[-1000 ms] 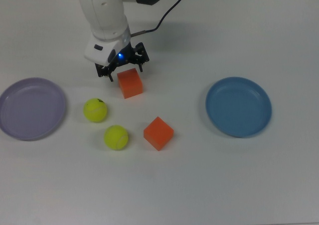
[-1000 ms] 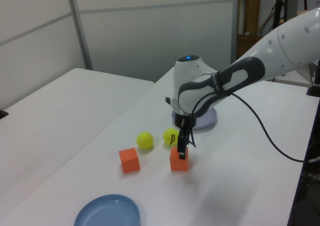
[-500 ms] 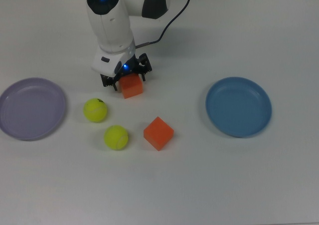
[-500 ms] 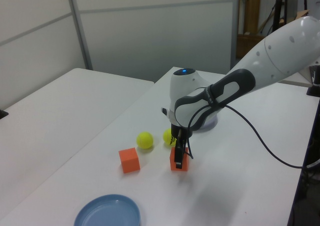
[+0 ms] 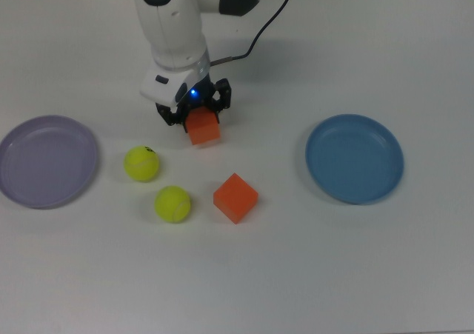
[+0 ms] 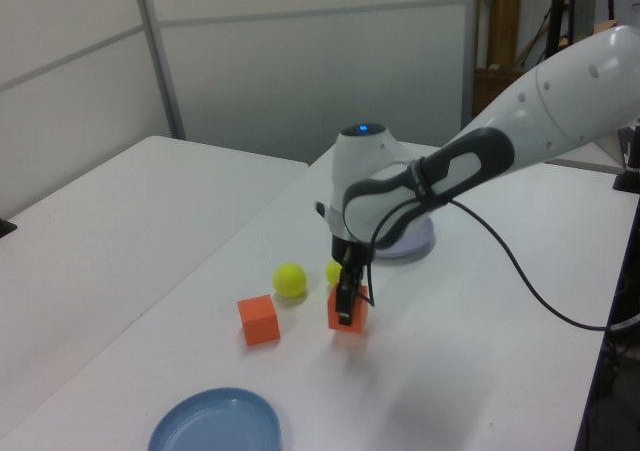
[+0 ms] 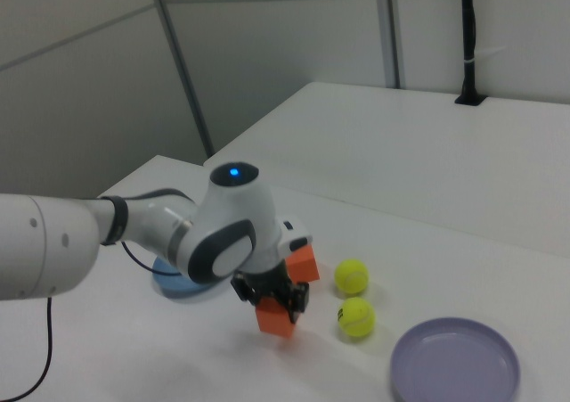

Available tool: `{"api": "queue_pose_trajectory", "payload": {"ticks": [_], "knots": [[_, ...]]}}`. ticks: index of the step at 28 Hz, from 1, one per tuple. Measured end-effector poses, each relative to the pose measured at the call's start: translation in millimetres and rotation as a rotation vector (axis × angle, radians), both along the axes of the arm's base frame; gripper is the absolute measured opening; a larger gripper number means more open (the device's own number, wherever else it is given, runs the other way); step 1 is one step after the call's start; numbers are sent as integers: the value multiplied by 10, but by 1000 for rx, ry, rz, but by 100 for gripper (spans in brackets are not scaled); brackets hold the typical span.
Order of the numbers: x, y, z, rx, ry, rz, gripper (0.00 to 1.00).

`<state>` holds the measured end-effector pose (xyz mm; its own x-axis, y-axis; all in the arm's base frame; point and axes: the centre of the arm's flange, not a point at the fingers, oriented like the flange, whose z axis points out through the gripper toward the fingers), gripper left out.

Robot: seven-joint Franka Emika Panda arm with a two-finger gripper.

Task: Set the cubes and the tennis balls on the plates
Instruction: 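Lower the gripper and grasp the orange cube, then carry the orange cube over to the blue plate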

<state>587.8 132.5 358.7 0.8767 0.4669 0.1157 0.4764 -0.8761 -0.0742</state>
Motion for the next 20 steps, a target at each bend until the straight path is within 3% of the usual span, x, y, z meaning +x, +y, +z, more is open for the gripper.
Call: {"api": "queue_pose_trajectory", "payload": {"ticks": [6, 11, 20], "knots": [[36, 585, 665, 49, -8, -56, 63], [-59, 1145, 992, 89, -30, -95, 63], [-239, 1893, 919, 43, -40, -93, 63]]}}
